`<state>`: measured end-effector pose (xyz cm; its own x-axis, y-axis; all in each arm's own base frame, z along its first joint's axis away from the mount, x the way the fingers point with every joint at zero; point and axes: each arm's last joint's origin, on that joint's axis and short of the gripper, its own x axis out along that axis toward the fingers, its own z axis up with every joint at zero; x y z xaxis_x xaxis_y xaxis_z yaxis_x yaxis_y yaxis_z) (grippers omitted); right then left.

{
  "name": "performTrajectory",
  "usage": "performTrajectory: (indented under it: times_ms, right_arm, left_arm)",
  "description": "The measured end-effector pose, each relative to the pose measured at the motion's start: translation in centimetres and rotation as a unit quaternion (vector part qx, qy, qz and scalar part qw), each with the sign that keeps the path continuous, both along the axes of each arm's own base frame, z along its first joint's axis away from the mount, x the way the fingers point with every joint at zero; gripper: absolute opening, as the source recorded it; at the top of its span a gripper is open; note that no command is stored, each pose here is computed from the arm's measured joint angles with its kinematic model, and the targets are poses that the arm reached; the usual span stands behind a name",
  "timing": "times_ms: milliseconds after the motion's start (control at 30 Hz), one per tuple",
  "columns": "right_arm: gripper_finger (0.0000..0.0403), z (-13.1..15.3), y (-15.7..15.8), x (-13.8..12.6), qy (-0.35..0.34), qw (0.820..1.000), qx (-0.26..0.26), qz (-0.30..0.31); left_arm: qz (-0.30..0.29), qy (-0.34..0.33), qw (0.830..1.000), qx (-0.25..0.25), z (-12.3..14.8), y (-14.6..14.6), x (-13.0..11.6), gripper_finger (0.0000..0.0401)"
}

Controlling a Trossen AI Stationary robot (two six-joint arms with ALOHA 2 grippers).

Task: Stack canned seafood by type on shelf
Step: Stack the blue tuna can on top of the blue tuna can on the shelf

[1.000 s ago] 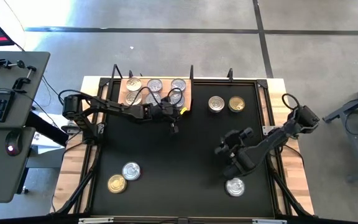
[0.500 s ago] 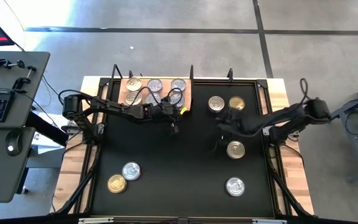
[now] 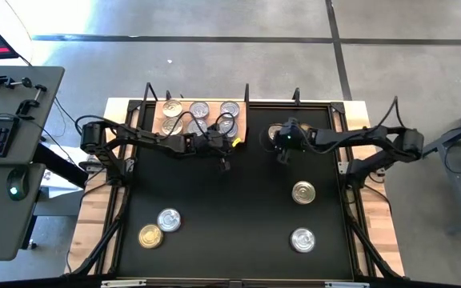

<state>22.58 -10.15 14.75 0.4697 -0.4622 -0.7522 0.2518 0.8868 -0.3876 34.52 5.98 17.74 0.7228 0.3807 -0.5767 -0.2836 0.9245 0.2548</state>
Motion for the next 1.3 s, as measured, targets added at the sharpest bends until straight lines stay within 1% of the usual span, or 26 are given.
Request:
performTrajectory:
  times_ms: [33,100,200,300,367,467,567,633,700,767,833,900,1000,1067,1167,1233,1300]
  right_arm:
    - [0.0143,-0.3,0.0,0.1,0.003,1.0,0.007,0.007]
    - [0.0118,-0.8,-0.1,0.4,0.005,1.0,0.013,0.002]
    - [0.0074,-1.6,0.4,0.9,0.008,1.0,0.025,-0.013]
    - [0.0031,-1.9,1.8,1.6,0.004,0.999,0.033,-0.006]
    - [0.001,-1.9,3.3,2.0,-0.003,0.999,0.043,0.011]
    - [0.0007,-1.9,6.2,2.8,-0.025,0.997,0.067,0.034]
    - [0.0009,-1.6,9.5,3.4,-0.043,0.992,0.105,0.063]
    - [0.0004,-1.4,11.7,3.8,-0.053,0.986,0.127,0.089]
    - [0.0002,-1.2,13.6,4.3,-0.073,0.98,0.145,0.111]
    - [0.0001,-1.3,14.9,4.9,-0.102,0.975,0.16,0.118]
    - [0.0,-1.6,15.7,5.9,-0.128,0.97,0.169,0.123]
    - [0.0,-2.1,16.1,7.1,-0.148,0.966,0.163,0.132]
    - [0.0,-2.7,16.1,9.9,-0.167,0.964,0.136,0.157]
    - [0.0,-2.9,15.8,12.5,-0.175,0.962,0.119,0.173]
    - [0.0,-2.8,15.2,17.1,-0.206,0.956,0.087,0.187]
    - [0.0,-2.3,15.0,19.8,-0.231,0.951,0.071,0.193]
    - [0.0,-0.9,15.1,21.5,-0.254,0.945,0.049,0.202]
  left_arm:
    - [0.005,-0.003,1.0,-0.007,0.0,0.0,0.0,0.003]
    - [0.01,-0.001,1.0,-0.018,-0.1,-0.1,-0.1,0.003]
    - [-0.01,-0.007,0.999,-0.041,-0.1,-0.7,0.1,0.003]
    - [-0.041,-0.01,0.998,-0.047,0.5,-3.2,0.3,0.0023]
    - [-0.066,-0.011,0.997,-0.026,1.2,-5.7,0.2,0.0011]
    - [-0.092,-0.026,0.995,0.015,2.6,-10.0,-0.4,0.0002]
    - [-0.119,-0.031,0.991,0.049,3.8,-14.1,-1.9,0.0006]
    - [-0.135,-0.035,0.989,0.055,4.4,-16.2,-3.1,0.0007]
    - [-0.148,-0.048,0.987,0.05,4.9,-17.9,-3.9,0.0007]
    - [-0.153,-0.057,0.986,0.044,5.1,-19.2,-4.7,0.0007]
    - [-0.146,-0.056,0.987,0.041,5.0,-20.2,-5.3,0.0007]
    - [-0.129,-0.05,0.99,0.042,4.8,-20.8,-6.0,0.0007]
    - [-0.094,-0.04,0.994,0.046,4.3,-21.3,-6.8,0.0007]
    - [-0.065,-0.037,0.996,0.049,4.1,-21.4,-7.4,0.0007]
    - [-0.018,-0.041,0.998,0.046,4.2,-21.0,-8.2,0.0007]
    - [0.005,-0.034,0.999,0.032,4.4,-20.6,-8.8,0.0008]
    - [0.028,-0.019,0.999,0.022,4.3,-20.1,-9.6,0.0012]
